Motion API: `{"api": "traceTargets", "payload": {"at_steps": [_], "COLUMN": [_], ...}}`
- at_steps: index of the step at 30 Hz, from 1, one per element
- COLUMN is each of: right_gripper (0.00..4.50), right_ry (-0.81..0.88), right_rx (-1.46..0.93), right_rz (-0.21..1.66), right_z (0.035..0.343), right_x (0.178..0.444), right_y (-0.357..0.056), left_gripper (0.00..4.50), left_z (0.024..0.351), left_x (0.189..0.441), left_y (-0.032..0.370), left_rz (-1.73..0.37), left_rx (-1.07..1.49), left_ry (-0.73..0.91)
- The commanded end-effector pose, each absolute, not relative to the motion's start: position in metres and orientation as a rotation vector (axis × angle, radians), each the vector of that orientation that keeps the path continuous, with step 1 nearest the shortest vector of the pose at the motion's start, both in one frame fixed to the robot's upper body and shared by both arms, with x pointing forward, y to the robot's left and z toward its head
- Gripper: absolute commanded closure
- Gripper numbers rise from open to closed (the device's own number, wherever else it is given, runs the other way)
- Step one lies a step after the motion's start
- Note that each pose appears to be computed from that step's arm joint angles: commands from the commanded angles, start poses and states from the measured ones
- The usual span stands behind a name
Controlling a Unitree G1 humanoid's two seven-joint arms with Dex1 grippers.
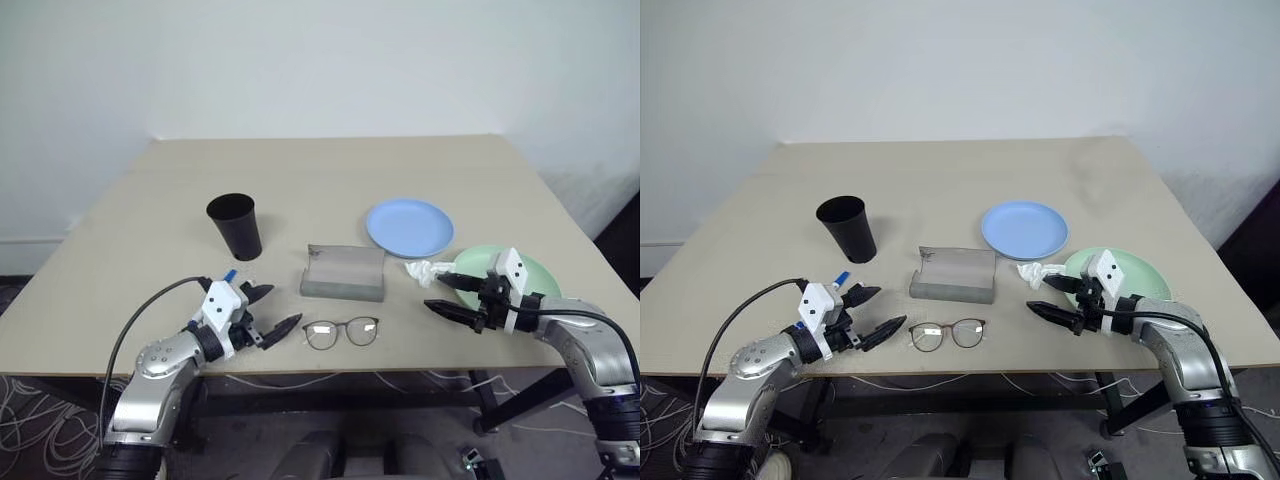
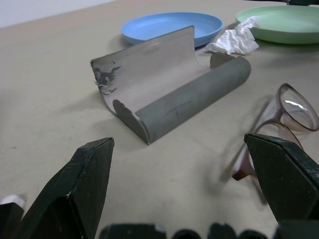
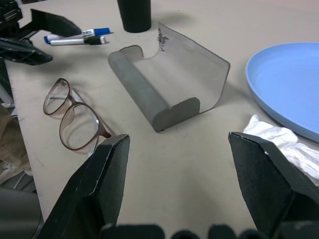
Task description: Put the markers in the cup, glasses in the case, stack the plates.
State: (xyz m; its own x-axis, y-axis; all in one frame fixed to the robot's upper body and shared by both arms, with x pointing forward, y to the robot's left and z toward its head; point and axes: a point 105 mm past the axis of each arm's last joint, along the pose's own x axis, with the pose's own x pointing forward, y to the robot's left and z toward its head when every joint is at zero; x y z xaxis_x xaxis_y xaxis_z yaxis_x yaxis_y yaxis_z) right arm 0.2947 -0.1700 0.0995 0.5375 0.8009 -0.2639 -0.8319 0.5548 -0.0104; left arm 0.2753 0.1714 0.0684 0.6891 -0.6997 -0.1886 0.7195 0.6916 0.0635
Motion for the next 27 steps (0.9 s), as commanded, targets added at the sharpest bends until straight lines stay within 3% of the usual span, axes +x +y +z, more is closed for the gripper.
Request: {"api": "traceTargets", "payload": {"at_steps": [1, 8, 27], "right_gripper": [1.07, 1.07, 1.07], "right_ry": [0.177, 0.177, 0.181], "right_rx": [-0.156, -0.193, -0.259], "right_rz": [0.968, 0.894, 0.733], "right_z": [0.117, 0.12, 0.118], "right_x": [0.294, 0.305, 0.295], "right_y": [-0.17, -0.186, -0.178], "left_gripper": [0.05, 0.05, 0.05], "left_z": [0.083, 0.084, 0.082], "left_x": [0.276, 0.277, 0.286], "left_y": [0.17, 0.162, 0.173], "left_rz": [-0.808, -0.827, -0.853], "left_rx": [0.146, 0.146, 0.099], "left_ry": [0.106, 0.099, 0.12]}}
